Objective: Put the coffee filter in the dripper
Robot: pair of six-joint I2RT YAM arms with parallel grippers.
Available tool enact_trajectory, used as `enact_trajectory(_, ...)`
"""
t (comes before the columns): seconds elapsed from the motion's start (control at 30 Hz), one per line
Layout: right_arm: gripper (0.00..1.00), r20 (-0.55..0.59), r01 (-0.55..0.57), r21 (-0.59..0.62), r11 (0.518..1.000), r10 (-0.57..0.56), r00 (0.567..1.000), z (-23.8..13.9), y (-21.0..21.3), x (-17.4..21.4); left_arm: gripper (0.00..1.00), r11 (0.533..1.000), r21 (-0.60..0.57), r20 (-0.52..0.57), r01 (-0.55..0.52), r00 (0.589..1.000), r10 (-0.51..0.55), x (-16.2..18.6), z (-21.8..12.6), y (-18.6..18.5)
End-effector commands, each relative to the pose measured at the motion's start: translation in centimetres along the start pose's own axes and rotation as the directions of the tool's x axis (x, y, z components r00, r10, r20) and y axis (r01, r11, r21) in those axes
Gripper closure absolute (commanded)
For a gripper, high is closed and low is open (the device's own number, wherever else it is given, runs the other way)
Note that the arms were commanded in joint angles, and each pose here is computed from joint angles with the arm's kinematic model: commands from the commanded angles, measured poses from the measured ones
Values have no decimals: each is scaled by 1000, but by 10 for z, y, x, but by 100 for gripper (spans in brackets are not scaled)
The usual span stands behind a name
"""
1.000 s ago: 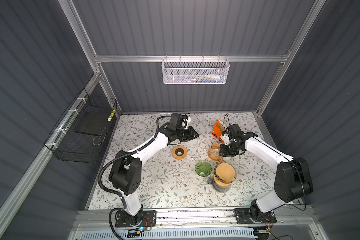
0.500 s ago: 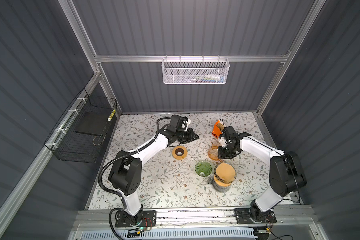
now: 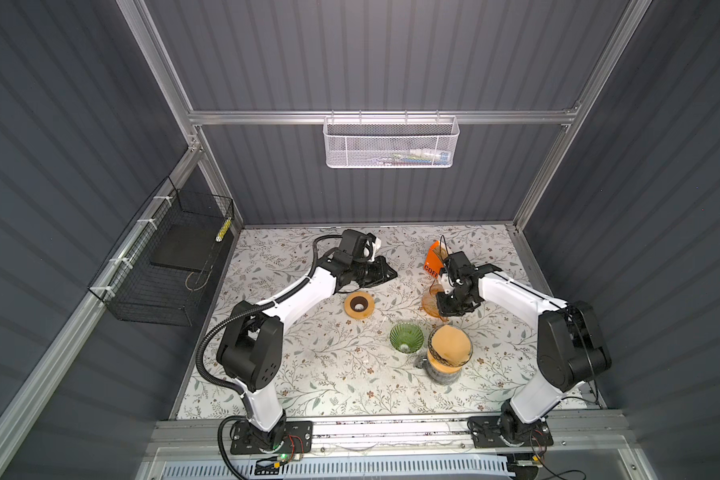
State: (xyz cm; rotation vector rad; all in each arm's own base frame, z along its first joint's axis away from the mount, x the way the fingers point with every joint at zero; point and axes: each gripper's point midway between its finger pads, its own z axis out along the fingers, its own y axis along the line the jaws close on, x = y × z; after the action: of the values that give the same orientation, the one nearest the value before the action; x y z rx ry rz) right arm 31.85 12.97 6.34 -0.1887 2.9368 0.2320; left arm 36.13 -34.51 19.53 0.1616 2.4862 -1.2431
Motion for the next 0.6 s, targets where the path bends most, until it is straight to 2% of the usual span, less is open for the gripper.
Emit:
enact_trajectory(0.0, 89, 25, 9, 20, 1000, -9, 1000, -9, -1, -6, 84, 1000, 9, 5, -16, 1000, 16, 3, -8, -8)
enact_trajectory(0.3, 100, 49, 10, 20, 1000, -11, 999, -25, -1, -3, 84, 1000, 14, 10, -21, 1000, 21, 3, -10, -9)
enact_trajectory(0.57, 100, 71, 3, 39, 999, -6, 997, -38, -7, 0, 84, 999, 18, 17, -26, 1000, 26, 4, -14, -11)
